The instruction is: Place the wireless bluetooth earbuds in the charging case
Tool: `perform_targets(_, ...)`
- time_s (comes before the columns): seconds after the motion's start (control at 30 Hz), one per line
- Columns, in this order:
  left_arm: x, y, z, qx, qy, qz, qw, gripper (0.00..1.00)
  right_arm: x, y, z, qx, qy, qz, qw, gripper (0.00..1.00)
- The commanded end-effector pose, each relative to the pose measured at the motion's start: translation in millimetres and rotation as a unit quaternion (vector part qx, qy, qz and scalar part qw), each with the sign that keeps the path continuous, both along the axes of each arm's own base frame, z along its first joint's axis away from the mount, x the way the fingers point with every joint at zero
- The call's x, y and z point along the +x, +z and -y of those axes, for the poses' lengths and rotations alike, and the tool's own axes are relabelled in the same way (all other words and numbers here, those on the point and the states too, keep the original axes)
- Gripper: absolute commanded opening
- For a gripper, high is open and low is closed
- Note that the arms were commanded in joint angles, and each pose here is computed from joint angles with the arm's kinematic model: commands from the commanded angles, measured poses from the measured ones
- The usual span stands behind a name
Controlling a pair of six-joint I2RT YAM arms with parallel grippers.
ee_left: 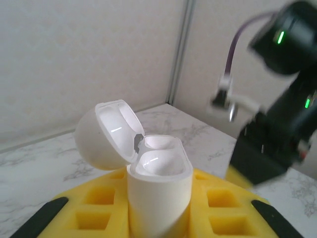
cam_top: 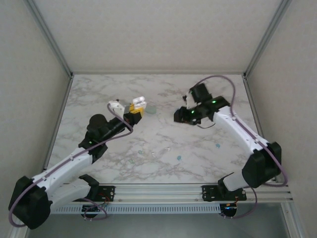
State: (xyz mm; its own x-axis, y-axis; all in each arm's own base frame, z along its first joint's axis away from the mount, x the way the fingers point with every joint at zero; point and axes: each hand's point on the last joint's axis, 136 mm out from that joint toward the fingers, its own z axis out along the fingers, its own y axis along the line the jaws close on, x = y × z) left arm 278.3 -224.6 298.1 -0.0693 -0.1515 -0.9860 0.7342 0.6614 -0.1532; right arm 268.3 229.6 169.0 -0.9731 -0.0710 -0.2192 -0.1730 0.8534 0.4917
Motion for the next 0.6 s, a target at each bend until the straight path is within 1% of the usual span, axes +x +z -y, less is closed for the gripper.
perform_targets(0.0, -8, 22, -20, -0.052, 0.021, 0.021, 0.998, 0.12, -31, -40, -9, -0.033, -0.002, -0.071, 0.997, 0.43)
perform_targets(0.07, -11, 21, -26, -0.053, 0.031, 0.022, 0.998, 0.12, -44, -58, -25, -0.033, 0.013, -0.086, 0.996, 0.45)
perform_targets(0.13, -13, 22, -32, -0.052, 0.04, 0.025, 0.998, 0.12, -54, -74, -36, -0.048, 0.022, -0.101, 0.993, 0.44)
perform_targets(0.3, -17, 30, -43, -0.053, 0.061, 0.037, 0.996, 0.13, -69, -96, -67, -0.072, 0.074, -0.1, 0.99, 0.44)
perform_targets(0.33, -17, 32, -46, -0.052, 0.066, 0.039, 0.996, 0.13, -69, -99, -69, -0.084, 0.081, -0.098, 0.988, 0.44)
perform_targets(0.37, -18, 32, -48, -0.048, 0.068, 0.04, 0.996, 0.13, -66, -105, -64, -0.112, 0.078, -0.093, 0.986, 0.44)
perform_targets(0.4, -19, 33, -49, -0.045, 0.07, 0.041, 0.996, 0.13, -64, -108, -62, -0.126, 0.074, -0.091, 0.985, 0.41)
perform_targets(0.5, -23, 37, -52, -0.044, 0.073, 0.043, 0.995, 0.13, -73, -111, -80, -0.089, 0.084, -0.117, 0.986, 0.4)
perform_targets(0.57, -24, 37, -54, -0.041, 0.076, 0.044, 0.995, 0.13, -81, -117, -83, -0.102, 0.099, -0.133, 0.981, 0.43)
